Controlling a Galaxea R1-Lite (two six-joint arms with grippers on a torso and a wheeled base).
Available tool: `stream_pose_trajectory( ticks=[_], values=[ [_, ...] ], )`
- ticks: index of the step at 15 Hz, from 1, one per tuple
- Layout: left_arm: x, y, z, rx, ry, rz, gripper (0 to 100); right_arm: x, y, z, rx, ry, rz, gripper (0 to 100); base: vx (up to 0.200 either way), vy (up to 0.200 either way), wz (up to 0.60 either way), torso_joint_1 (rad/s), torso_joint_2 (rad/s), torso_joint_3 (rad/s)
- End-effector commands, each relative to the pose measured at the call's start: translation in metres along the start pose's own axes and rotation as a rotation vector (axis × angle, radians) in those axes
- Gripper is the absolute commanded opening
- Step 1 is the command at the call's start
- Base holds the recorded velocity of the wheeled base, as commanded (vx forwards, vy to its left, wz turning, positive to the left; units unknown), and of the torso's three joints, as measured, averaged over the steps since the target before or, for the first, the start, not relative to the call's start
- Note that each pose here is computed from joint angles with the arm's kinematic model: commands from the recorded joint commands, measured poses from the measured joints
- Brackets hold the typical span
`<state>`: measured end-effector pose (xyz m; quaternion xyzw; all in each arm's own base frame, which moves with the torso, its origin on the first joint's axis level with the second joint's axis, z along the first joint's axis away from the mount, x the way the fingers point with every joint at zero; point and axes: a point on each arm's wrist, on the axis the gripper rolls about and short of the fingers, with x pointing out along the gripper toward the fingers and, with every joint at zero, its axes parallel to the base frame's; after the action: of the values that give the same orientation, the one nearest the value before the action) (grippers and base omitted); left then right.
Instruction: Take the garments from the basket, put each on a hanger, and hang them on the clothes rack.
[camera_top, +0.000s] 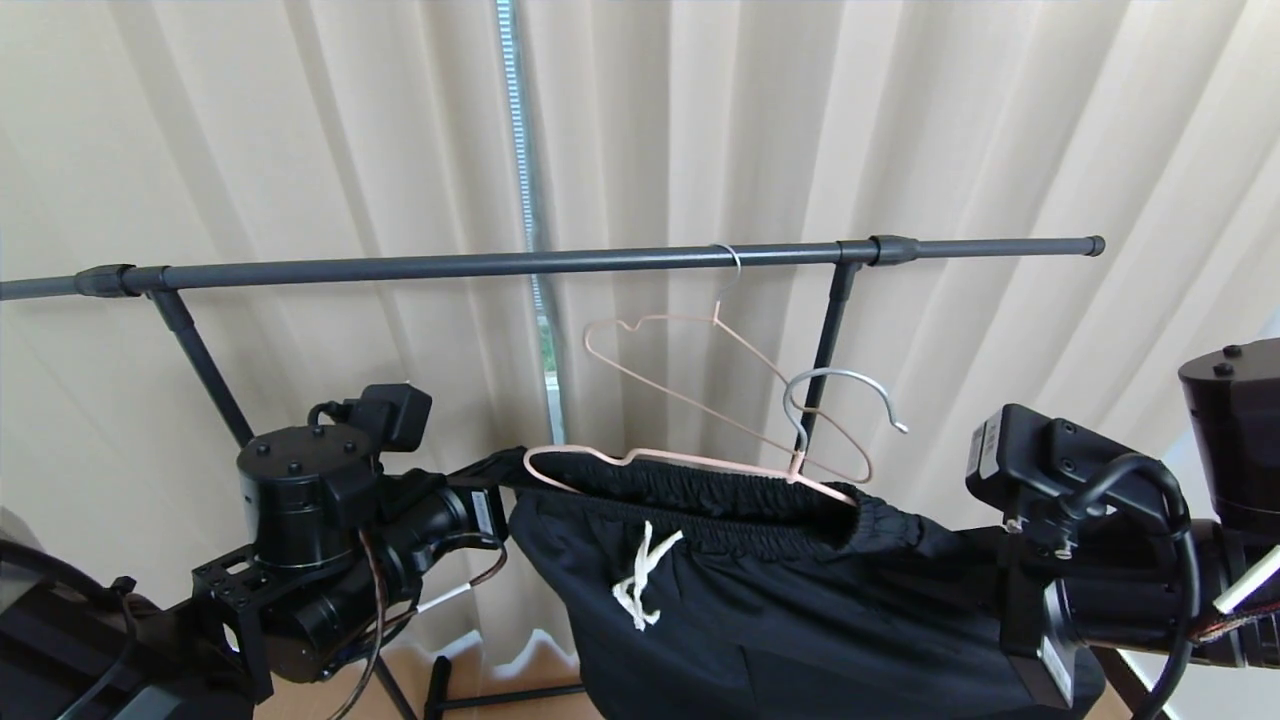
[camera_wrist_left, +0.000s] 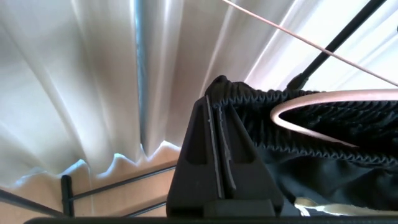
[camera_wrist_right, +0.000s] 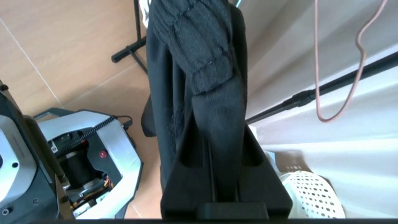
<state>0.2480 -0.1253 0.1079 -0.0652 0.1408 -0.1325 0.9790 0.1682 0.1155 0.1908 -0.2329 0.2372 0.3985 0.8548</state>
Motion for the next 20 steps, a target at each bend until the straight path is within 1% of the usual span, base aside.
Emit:
stream_pose_trajectory(
  ticks=[1, 2, 3, 4, 5, 6, 7, 8, 10, 11, 13, 15, 16, 17, 18, 20],
  values=[
    [-0.001, 0.001, 0.004, 0.016, -0.002, 0.006, 0, 0.005, 0.0, -0.003, -0.005, 0.028, 0.005, 0, 0.0, 0.0, 0.0, 0.0, 0.0, 0.0],
    [-0.003, 0.0, 0.01, 0.048, -0.001, 0.005, 0, 0.005, 0.0, -0.004, -0.009, 0.036, 0.005, 0, 0.0, 0.0, 0.0, 0.0, 0.0, 0.0],
    [-0.004, -0.003, 0.015, 0.058, 0.01, 0.001, 0, 0.007, 0.0, -0.004, -0.008, 0.04, 0.007, 0, 0.0, 0.0, 0.0, 0.0, 0.0, 0.0],
    [-0.006, -0.005, 0.026, 0.062, 0.015, 0.004, 0, 0.009, 0.0, -0.005, -0.006, 0.052, 0.01, 0, 0.0, 0.0, 0.0, 0.0, 0.0, 0.0],
    [-0.01, -0.007, 0.037, 0.07, 0.036, 0.008, 0, 0.011, 0.0, -0.006, -0.007, 0.059, 0.008, 0, 0.0, 0.0, 0.0, 0.0, 0.0, 0.0],
    [-0.014, -0.008, 0.044, 0.076, 0.054, 0.011, 0, 0.012, 0.0, -0.006, -0.005, 0.065, 0.007, 0, 0.0, 0.0, 0.0, 0.0, 0.0, 0.0],
    [-0.019, -0.009, 0.054, 0.104, 0.096, 0.018, 0, 0.016, -0.001, -0.007, -0.002, 0.079, 0.008, 0, 0.0, 0.0, 0.0, 0.0, 0.0, 0.0],
    [-0.021, -0.01, 0.061, 0.119, 0.121, 0.022, 0, 0.02, -0.001, -0.008, -0.001, 0.094, 0.008, 0, 0.0, 0.0, 0.0, 0.0, 0.0, 0.0],
    [-0.021, -0.012, 0.07, 0.153, 0.161, 0.029, 0, 0.029, -0.003, -0.009, 0.001, 0.13, -0.023, 0, 0.0, 0.0, 0.0, 0.0, 0.0, 0.0],
    [-0.02, -0.014, 0.075, 0.166, 0.182, 0.031, 0, 0.029, -0.003, -0.01, 0.002, 0.135, -0.027, 0, 0.0, 0.0, 0.0, 0.0, 0.0, 0.0],
    [-0.02, -0.019, 0.084, 0.178, 0.219, 0.033, 0, 0.03, -0.003, -0.01, 0.003, 0.139, -0.025, 0, 0.0, 0.0, 0.0, 0.0, 0.0, 0.0],
    [-0.02, -0.018, 0.09, 0.181, 0.249, 0.043, 0, 0.029, -0.003, -0.011, 0.001, 0.14, -0.026, 0, 0.0, 0.0, 0.0, 0.0, 0.0, 0.0],
    [-0.019, -0.016, 0.092, 0.178, 0.249, 0.052, 0, 0.028, -0.004, -0.011, 0.004, 0.139, -0.03, 0, 0.0, 0.0, 0.0, 0.0, 0.0, 0.0],
    [-0.018, -0.008, 0.094, 0.17, 0.249, 0.079, 0, 0.028, -0.006, -0.012, -0.003, 0.142, -0.037, 0, 0.0, 0.0, 0.0, 0.0, 0.0, 0.0],
    [-0.017, -0.006, 0.094, 0.178, 0.249, 0.085, 0, 0.028, -0.006, -0.012, -0.016, 0.144, -0.037, 0, 0.0, 0.0, 0.0, 0.0, 0.0, 0.0],
    [-0.018, -0.005, 0.095, 0.194, 0.246, 0.086, 0, 0.028, -0.008, -0.014, -0.012, 0.151, -0.043, 0, 0.0, 0.0, 0.0, 0.0, 0.0, 0.0]
  ],
)
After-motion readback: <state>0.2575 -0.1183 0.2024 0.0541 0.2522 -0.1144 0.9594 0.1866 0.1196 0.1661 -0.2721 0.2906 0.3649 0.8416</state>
